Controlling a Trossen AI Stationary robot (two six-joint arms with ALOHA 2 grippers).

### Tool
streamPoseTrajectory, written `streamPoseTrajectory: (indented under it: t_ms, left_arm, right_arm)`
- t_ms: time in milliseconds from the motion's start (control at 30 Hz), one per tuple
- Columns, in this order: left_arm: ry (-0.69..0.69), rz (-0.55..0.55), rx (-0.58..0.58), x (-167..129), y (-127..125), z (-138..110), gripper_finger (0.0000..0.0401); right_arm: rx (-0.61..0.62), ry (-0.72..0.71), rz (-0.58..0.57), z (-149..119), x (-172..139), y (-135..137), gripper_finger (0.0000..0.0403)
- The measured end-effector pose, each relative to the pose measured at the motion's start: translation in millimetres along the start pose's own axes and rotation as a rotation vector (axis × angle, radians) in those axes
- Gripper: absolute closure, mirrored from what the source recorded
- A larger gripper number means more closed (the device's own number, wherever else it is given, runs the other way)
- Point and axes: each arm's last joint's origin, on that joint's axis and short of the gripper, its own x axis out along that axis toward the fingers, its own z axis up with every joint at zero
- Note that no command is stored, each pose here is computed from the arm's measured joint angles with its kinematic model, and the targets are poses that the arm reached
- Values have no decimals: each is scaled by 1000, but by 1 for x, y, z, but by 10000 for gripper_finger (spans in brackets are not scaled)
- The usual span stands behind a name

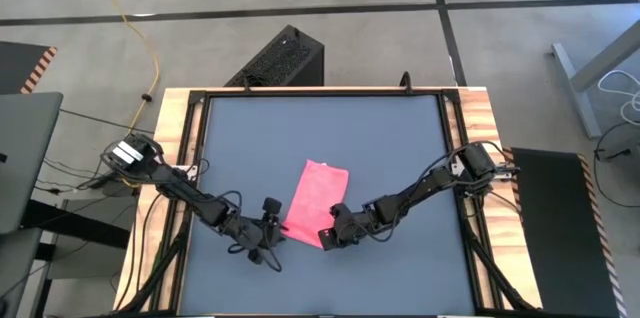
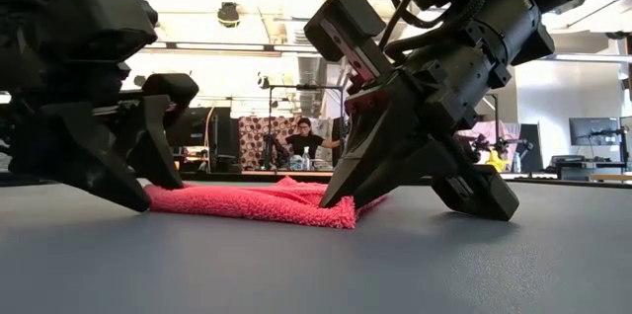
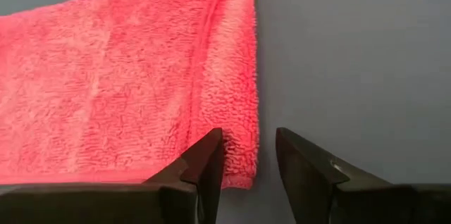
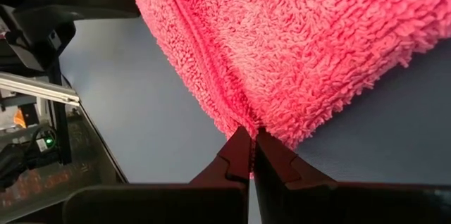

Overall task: Roll towel
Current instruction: Roll the red microfiber cloth

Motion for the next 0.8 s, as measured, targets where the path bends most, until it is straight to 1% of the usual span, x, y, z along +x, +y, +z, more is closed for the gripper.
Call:
streamPoseTrajectory:
  t_ms: [200, 400, 467, 533, 667, 700, 800]
  left_arm:
    - [1, 18, -35, 1, 2, 0, 278]
    - [38, -64, -113, 6, 16, -4, 282]
    - [50, -93, -123, 8, 20, -6, 296]
    - [62, -119, -131, 9, 23, -7, 319]
    - [96, -153, -157, 10, 27, -11, 383]
    - [104, -155, -165, 10, 28, -12, 391]
    - [108, -163, -178, 11, 31, -13, 397]
  right_arm:
    - [1, 3, 3, 0, 0, 0, 374]
    - [-7, 7, 4, 0, 0, 0, 371]
    - [-11, 8, 4, 0, 0, 0, 363]
    - [-11, 8, 5, 0, 0, 0, 354]
    - [-29, 9, 18, 0, 0, 2, 336]
    - [-33, 9, 21, 0, 0, 2, 332]
    - [-33, 7, 24, 0, 0, 2, 322]
